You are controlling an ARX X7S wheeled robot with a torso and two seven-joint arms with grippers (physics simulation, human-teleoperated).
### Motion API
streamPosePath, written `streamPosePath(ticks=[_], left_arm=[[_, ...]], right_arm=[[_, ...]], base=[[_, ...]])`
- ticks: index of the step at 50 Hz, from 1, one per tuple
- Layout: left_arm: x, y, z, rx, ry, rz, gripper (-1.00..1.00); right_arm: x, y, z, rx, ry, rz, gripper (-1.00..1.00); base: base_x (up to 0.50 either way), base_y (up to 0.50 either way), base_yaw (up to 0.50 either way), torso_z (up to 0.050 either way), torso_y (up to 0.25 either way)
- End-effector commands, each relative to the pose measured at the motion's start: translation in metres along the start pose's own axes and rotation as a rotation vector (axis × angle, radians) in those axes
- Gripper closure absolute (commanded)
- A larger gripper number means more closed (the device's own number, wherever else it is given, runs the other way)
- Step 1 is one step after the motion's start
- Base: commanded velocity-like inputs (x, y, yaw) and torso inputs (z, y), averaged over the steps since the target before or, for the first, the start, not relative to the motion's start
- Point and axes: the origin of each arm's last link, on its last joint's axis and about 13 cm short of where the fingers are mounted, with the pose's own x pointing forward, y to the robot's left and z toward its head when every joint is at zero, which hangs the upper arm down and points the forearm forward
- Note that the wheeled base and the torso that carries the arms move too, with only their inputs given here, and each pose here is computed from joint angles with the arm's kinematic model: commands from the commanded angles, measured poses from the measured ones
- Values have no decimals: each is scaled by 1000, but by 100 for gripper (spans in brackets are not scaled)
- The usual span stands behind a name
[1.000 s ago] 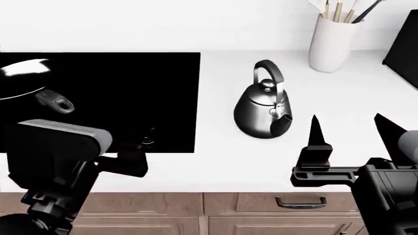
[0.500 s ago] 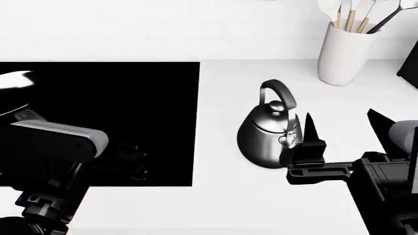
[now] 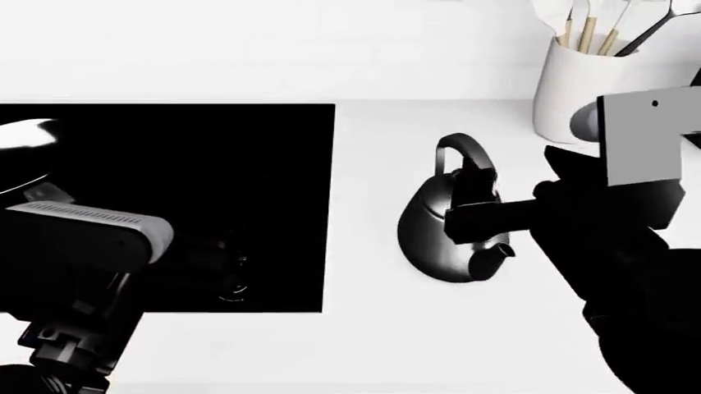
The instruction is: Pick the kettle from the counter and place it on a stove burner. Then turn the burner on.
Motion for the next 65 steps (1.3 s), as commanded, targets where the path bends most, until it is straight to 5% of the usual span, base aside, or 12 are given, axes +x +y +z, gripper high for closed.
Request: streamPosePath(ticks=[1,34,35,65], left_arm=[[2,2,0,-13,-3,8,-100],[6,5,-9,-18,19,21,-100],[6,5,-9,-19,20,21,-100],[3,2,-8,-19,22,20,-100]], right_arm=[[27,1,9,-23,101,21,-100],[67,-3,-11,-48,229,49,-100],[67,-3,-11,-53,227,51,100],[58,-11,13,-120,69,-6,100]], base=[[0,0,0,0,0],[0,0,0,0,0],[0,0,0,0,0],[0,0,0,0,0]])
